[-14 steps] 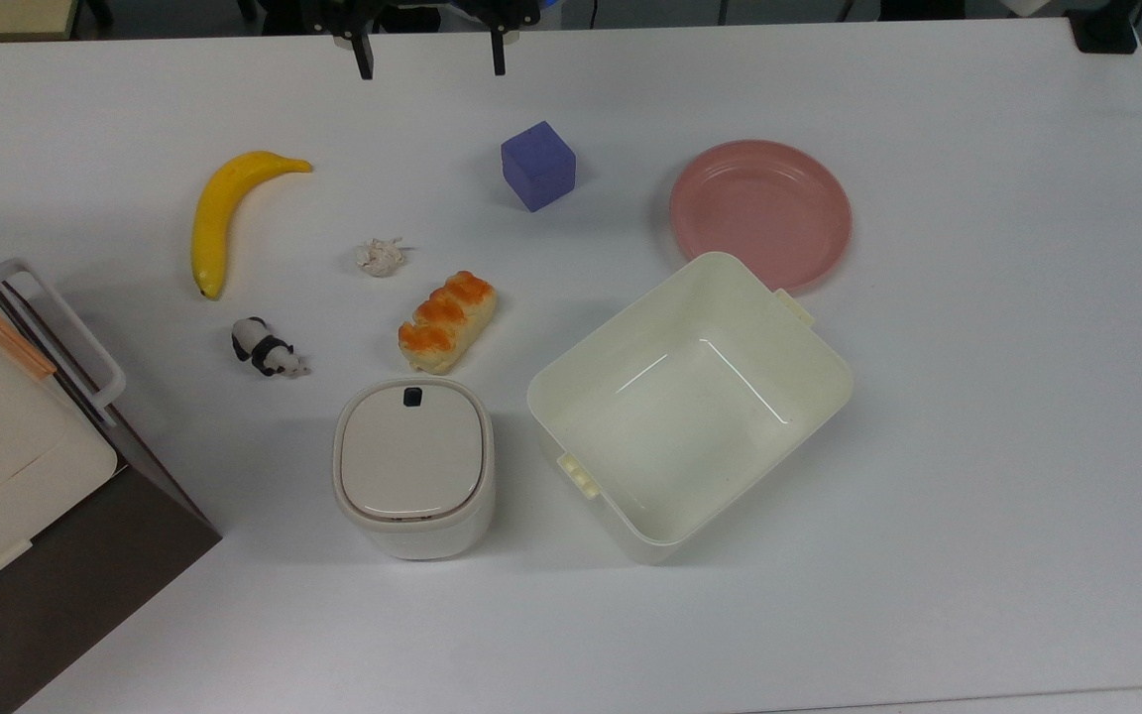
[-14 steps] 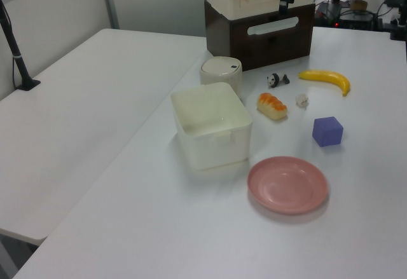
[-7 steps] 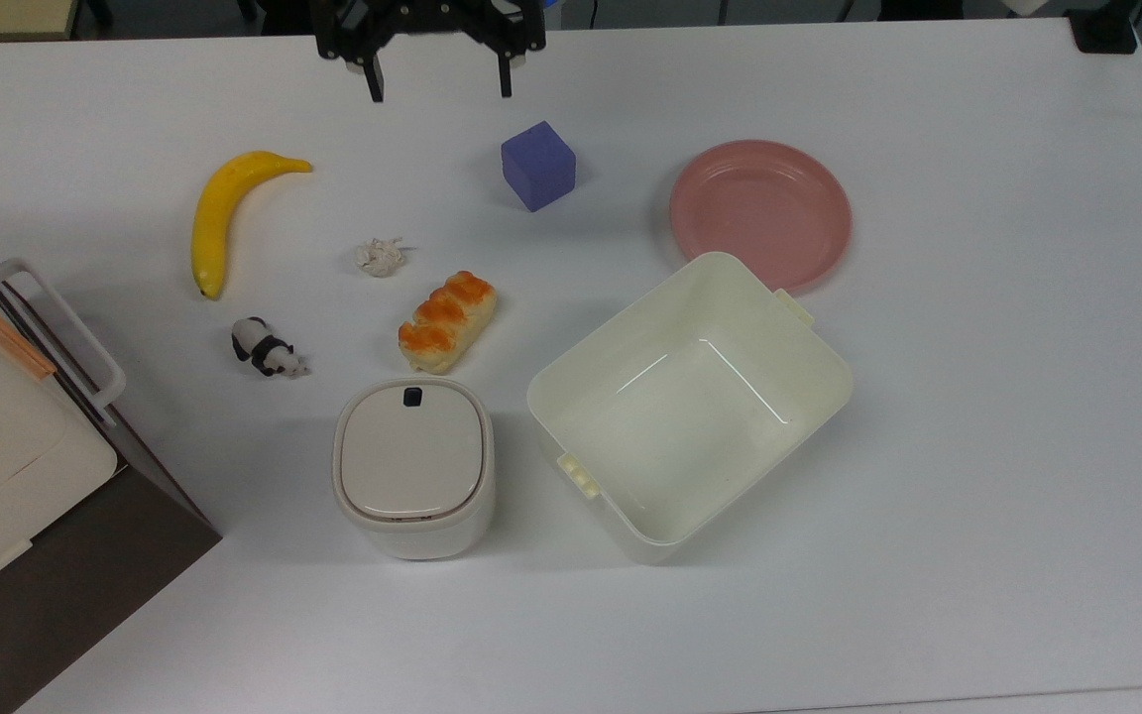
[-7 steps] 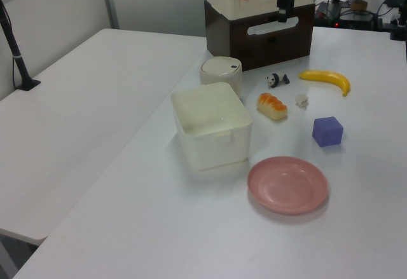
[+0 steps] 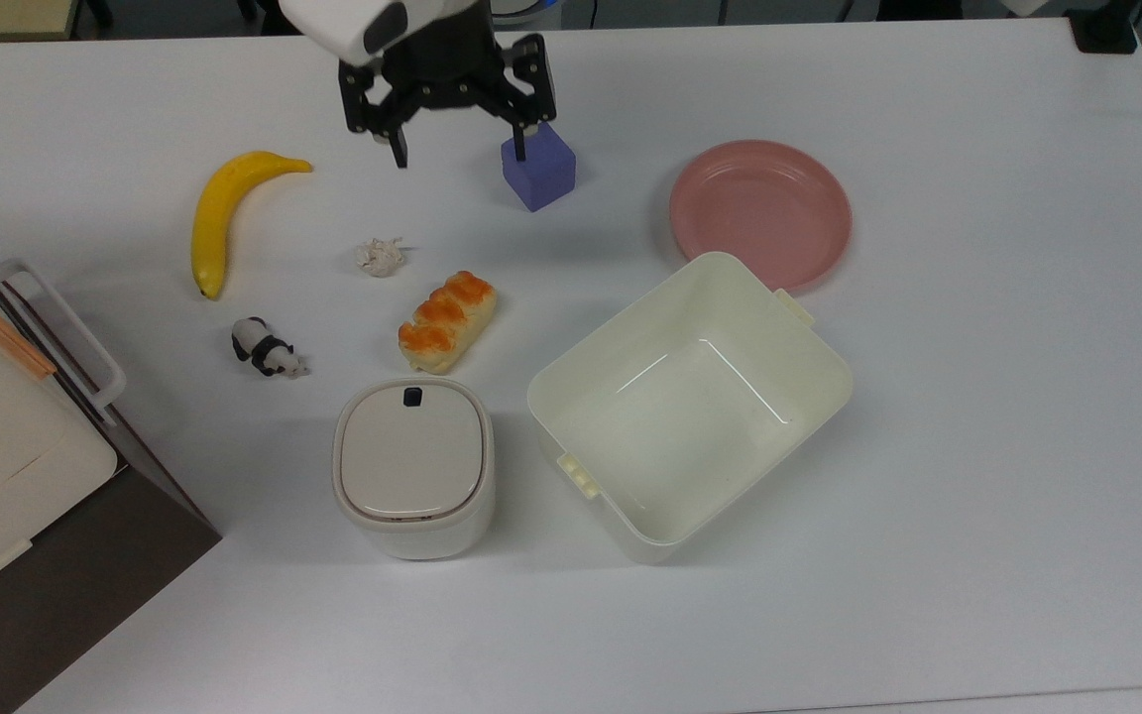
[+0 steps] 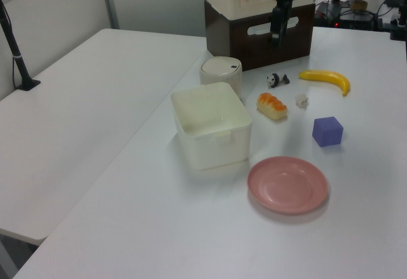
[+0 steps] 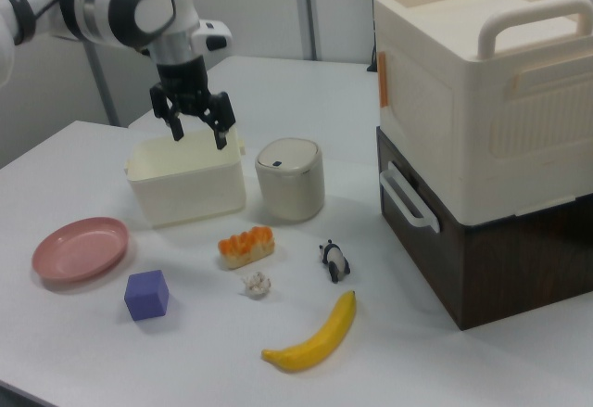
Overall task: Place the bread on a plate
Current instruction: 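Lower the open gripper over the orange-topped bread roll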
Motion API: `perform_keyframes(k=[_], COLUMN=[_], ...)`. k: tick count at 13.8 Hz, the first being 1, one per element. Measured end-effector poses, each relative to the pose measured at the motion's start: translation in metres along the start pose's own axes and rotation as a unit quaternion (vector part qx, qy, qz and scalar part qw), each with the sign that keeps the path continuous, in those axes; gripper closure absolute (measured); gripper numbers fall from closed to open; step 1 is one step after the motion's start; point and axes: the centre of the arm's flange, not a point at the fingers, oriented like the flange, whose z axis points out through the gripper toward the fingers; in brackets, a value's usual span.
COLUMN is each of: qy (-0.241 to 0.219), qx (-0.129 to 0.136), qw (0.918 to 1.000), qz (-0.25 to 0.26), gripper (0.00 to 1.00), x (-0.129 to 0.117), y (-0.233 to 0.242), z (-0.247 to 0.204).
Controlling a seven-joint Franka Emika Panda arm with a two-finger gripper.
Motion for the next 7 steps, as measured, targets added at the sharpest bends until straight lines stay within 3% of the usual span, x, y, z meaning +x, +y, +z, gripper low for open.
perform_keyframes(k=[7], qy=[0.036], qx=[-0.001], qw=[0.9993], qz=[0.001], gripper=[0.0], x=[0.001], y=[0.006], z=[0.09])
